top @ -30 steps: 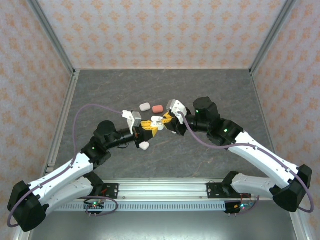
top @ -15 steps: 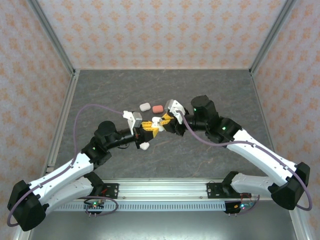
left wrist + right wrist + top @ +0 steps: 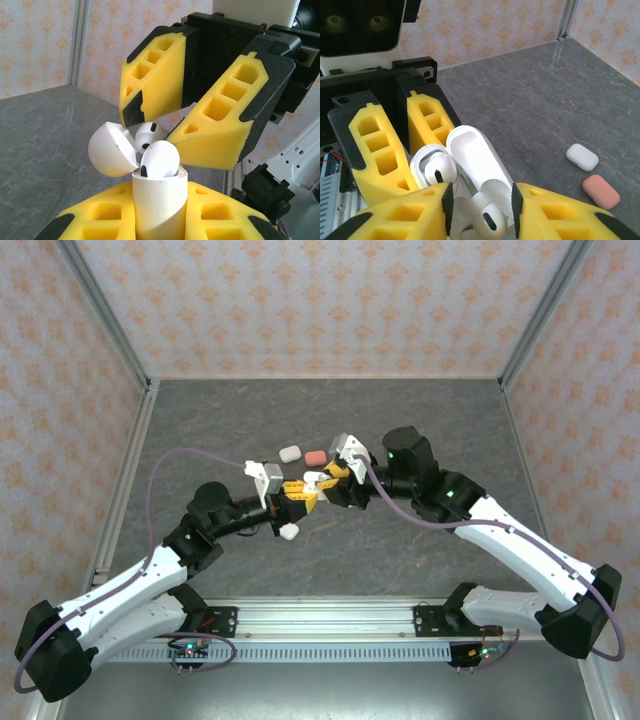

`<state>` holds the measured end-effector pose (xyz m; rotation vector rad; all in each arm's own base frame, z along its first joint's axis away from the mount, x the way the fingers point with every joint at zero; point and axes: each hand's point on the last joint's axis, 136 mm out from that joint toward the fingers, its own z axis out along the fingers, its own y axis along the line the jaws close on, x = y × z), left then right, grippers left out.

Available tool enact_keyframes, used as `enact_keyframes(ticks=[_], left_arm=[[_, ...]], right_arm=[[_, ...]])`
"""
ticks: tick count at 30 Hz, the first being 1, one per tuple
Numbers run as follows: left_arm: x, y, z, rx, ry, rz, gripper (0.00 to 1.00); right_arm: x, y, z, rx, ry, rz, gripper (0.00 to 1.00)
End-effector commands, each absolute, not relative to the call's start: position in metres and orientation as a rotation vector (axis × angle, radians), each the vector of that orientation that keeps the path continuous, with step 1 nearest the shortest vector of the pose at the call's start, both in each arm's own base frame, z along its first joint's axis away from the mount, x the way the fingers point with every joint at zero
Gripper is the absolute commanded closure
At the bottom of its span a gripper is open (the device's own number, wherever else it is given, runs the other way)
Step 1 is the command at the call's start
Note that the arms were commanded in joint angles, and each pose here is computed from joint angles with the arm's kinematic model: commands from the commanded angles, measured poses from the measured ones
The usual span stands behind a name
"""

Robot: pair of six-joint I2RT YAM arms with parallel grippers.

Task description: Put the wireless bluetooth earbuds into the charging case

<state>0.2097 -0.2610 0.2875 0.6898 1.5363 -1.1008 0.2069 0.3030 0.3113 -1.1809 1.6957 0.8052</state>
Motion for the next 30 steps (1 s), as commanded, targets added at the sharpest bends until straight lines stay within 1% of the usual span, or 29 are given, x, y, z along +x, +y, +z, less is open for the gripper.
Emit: enact_keyframes(ticks=[1,6,17,19,23,25,30], left_arm=[[0.205,-0.264,0.316,0.699,1.428,-1.123,1.0],[0.204,-0.265,0.317,0.701,1.423,-1.124,1.0],[0.203,-0.264,0.317,0.696,1.416,-1.125,1.0],[0.204,-0.263,0.317,0.689,1.414,-1.121,1.0],[0.204,-0.263,0.32,0.683,1.399,-1.118,1.0],[0.203,-0.263,0.321,0.684,1.396,-1.119,1.0],[0.203,-0.264,0.322,0.697,1.398,-1.118,1.0]], right_arm=[[0.205,0.305,0.328,-1.165,1.675,0.822,0.59],[0.207,0.304,0.34,-1.14,1.661,0.821,0.55],[0.213,0.293,0.369,-1.036,1.637,0.789,0.4],[0.216,0.287,0.376,-0.982,1.646,0.787,0.34],[0.226,0.272,0.375,-0.856,1.704,0.794,0.09],[0.231,0.266,0.367,-0.803,1.74,0.811,0.01],[0.223,0.27,0.351,-0.776,1.795,0.993,0.01]])
